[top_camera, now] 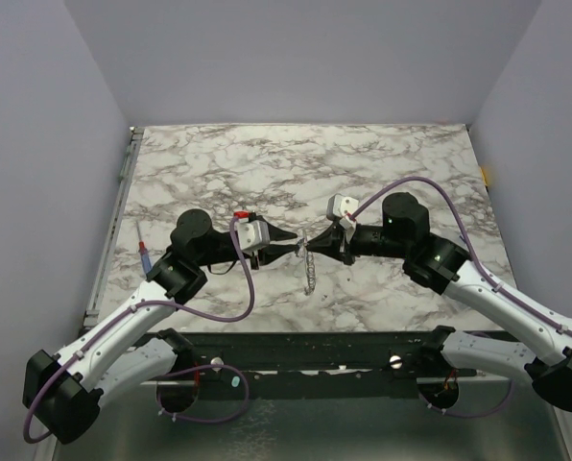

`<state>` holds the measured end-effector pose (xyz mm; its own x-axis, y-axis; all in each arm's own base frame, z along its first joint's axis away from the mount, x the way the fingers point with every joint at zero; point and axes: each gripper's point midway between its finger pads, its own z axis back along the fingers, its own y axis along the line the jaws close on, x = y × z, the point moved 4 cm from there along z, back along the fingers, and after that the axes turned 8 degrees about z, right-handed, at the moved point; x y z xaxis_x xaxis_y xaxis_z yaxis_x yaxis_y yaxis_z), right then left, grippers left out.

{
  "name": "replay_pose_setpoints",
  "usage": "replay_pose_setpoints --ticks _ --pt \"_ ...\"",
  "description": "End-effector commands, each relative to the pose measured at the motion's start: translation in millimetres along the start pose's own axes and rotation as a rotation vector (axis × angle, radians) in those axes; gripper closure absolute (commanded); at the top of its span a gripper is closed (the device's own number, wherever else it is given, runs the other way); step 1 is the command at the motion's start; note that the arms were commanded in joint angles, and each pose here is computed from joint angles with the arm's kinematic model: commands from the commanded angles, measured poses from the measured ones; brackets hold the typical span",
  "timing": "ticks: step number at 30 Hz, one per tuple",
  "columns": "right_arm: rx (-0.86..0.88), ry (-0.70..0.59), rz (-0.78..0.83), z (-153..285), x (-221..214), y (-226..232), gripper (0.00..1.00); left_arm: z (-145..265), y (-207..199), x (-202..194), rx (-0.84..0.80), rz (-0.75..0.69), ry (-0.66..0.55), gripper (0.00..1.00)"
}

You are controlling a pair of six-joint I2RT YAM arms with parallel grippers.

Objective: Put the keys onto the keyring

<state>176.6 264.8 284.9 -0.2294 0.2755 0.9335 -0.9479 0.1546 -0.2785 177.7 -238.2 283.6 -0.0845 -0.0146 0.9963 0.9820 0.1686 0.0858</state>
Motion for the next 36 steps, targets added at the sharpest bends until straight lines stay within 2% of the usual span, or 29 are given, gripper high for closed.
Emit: replay_pose_setpoints --ticks 1,11,17,18,27,30,36 --pt "0.014 -0.075 0.023 2 22 0 0.99 -1 3 -2 0.025 -0.008 -0.007 0.71" --pt "0.016 -0.084 0.021 1 23 1 0.99 -4 0 -8 -0.004 -0.005 0.005 0.73" --pt "-0.003 -0.093 0.025 2 23 -1 0.99 -5 -2 -7 -0.023 -0.002 0.004 0.98" --pt "-0.012 -0.099 0.029 2 24 -2 0.99 -5 -3 -7 -0.028 -0.001 0.004 1.00" --pt "-0.170 -0.204 0.016 10 35 -17 0.99 -6 -6 -6 -0.046 -0.002 0.001 1.00" --pt "-0.182 -0.240 0.004 10 37 -16 0.99 -6 -6 -5 -0.044 -0.003 -0.002 1.00" --pt "-0.168 -0.225 -0.012 6 31 -14 0.99 -6 -6 -2 -0.031 -0.005 -0.017 1.00"
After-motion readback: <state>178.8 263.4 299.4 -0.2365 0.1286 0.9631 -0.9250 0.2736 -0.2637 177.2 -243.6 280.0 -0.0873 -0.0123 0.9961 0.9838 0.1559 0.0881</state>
